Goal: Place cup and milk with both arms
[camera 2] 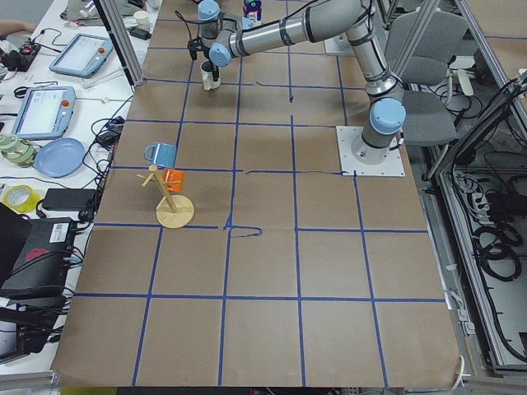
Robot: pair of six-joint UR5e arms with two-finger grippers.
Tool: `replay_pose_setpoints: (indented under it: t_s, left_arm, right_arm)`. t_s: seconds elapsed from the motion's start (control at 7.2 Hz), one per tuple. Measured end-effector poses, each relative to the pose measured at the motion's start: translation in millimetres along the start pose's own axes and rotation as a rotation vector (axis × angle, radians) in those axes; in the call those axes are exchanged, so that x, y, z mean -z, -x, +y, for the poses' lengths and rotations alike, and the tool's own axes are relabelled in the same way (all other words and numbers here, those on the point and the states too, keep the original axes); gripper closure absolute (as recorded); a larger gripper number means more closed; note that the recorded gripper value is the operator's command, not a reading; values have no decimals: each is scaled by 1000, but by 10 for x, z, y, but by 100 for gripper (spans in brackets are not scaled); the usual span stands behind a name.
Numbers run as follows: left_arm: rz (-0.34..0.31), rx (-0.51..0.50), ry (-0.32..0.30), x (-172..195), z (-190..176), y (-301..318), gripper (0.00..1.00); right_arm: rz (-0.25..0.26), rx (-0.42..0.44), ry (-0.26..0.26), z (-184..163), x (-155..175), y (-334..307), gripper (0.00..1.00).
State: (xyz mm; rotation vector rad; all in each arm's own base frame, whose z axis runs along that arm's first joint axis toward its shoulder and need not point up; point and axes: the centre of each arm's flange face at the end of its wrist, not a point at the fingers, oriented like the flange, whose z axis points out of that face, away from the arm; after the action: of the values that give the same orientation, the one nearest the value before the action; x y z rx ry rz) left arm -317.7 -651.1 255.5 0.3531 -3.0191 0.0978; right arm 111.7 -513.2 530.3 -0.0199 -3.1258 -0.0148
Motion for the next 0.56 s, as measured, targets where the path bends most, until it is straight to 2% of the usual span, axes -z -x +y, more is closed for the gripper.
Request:
replay_pose_setpoints:
  t_s: [0.28,0.56]
  left_arm:
    - [-9,-58,-10,672,-272,602,5]
    - [-40,-136,-24,1513,-253,1168,0]
  right_arm:
    - [1,0,1,-4,-4,-1,0]
    - [1,12,6,-36,-34,-45,0]
